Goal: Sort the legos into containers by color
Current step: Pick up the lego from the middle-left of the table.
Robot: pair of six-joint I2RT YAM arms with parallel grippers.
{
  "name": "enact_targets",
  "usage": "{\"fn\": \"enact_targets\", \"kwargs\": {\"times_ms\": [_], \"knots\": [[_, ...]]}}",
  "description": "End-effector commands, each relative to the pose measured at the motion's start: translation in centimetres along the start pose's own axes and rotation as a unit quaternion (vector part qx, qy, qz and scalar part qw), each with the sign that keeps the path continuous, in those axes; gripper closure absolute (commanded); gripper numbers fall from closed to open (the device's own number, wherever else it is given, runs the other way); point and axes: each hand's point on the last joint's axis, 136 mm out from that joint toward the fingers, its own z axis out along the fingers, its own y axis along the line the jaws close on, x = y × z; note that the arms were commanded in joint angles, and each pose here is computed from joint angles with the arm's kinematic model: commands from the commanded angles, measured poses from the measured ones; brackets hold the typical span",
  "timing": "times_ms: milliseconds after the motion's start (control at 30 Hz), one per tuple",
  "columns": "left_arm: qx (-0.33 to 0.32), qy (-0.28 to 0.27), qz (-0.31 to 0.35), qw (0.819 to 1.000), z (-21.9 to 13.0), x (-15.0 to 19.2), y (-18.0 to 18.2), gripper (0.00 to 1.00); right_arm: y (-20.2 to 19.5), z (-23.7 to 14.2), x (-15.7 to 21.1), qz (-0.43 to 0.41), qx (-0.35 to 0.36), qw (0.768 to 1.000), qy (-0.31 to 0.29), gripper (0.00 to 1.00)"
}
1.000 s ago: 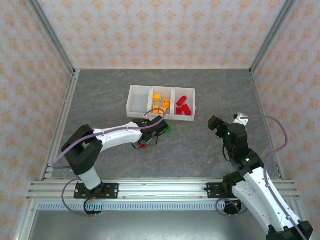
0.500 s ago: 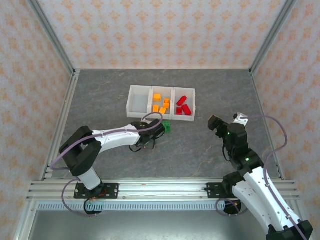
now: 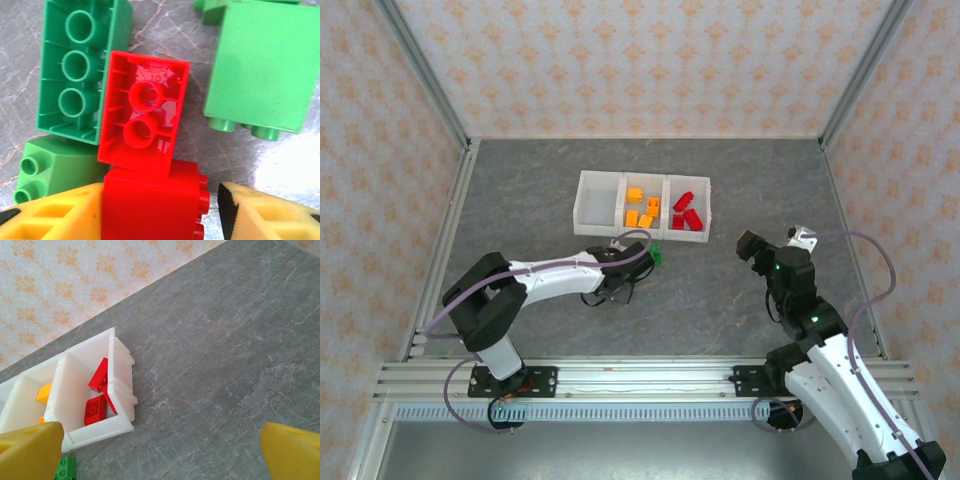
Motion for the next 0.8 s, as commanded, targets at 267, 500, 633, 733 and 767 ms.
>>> {"fn": "enact_targets", "kwargs": {"times_ms": [267, 500, 633, 733, 767], "knots": [[-0.043, 0.022, 0.042, 0.998, 1.8, -0.4, 0.1, 0.54, -0.5, -0.1, -0.2, 0.004, 0.014, 1.000, -0.007, 0.00], [-0.039, 0.011, 0.015, 0.999, 1.0, -1.0, 0.3, 0.63, -0.6, -0.1, -0.3, 0.004, 0.017, 1.000, -0.007, 0.00], [-0.004, -0.027, -0.012, 1.000, -1.8, -3.1, -0.3, 0.64, -0.6, -0.1, -0.3, 0.004, 0.018, 1.000, -0.008, 0.00], [0.034, -0.064, -0.030, 0.997, -4.8, -5.6, -1.1, 0.64, -0.6, -0.1, -0.4, 0.005, 0.019, 1.000, -0.009, 0.00], [0.043, -0.077, -0.034, 0.996, -5.8, -6.5, -1.3, 0.64, -0.7, -0.2, -0.4, 0.005, 0.020, 1.000, -0.009, 0.00]]}}
